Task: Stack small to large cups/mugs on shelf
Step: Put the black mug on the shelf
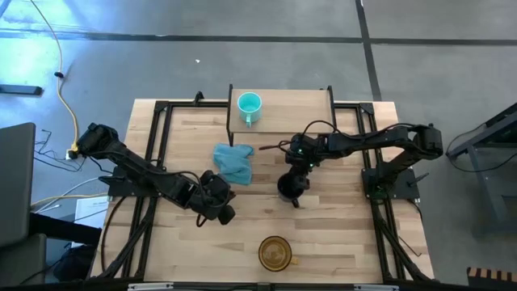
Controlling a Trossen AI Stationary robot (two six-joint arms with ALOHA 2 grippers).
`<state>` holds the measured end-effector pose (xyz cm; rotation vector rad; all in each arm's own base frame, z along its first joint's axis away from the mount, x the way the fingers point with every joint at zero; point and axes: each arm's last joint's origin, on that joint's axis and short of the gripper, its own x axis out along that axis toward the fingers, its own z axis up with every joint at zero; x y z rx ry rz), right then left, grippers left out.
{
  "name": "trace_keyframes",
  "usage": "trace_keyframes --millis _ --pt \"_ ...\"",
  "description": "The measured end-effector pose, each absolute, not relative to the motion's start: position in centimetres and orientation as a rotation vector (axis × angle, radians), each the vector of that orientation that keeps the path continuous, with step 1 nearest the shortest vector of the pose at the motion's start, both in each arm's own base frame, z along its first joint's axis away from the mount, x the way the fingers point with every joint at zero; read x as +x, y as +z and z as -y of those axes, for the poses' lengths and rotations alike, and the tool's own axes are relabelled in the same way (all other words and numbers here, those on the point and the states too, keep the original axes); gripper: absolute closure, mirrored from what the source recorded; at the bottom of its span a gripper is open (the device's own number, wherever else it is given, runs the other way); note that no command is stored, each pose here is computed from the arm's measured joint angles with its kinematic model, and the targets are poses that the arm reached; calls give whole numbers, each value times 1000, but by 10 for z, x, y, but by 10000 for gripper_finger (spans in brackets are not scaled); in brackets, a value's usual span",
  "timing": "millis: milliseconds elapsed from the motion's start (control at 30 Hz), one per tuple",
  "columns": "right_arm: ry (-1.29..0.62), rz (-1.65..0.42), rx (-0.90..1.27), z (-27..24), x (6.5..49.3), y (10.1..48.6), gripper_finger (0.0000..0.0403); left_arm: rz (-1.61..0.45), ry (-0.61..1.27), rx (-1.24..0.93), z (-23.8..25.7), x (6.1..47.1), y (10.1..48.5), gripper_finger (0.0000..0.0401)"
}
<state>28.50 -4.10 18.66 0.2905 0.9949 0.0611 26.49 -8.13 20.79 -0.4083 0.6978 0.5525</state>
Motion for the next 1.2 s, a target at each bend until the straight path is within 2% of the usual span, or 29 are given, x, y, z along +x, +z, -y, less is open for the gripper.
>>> trace_keyframes --millis 200,500,833,1200 --pt "19 -979 339 41 284 191 400 -692 550 -412 82 265 208 364" --pt "-41 -895 378 42 276 220 402 -685 546 -414 82 266 209 364" --pt "-93 -839 413 59 284 280 402 -668 540 -415 82 268 210 364" --pt "-194 -834 403 87 271 340 403 -669 542 -353 81 267 210 364"
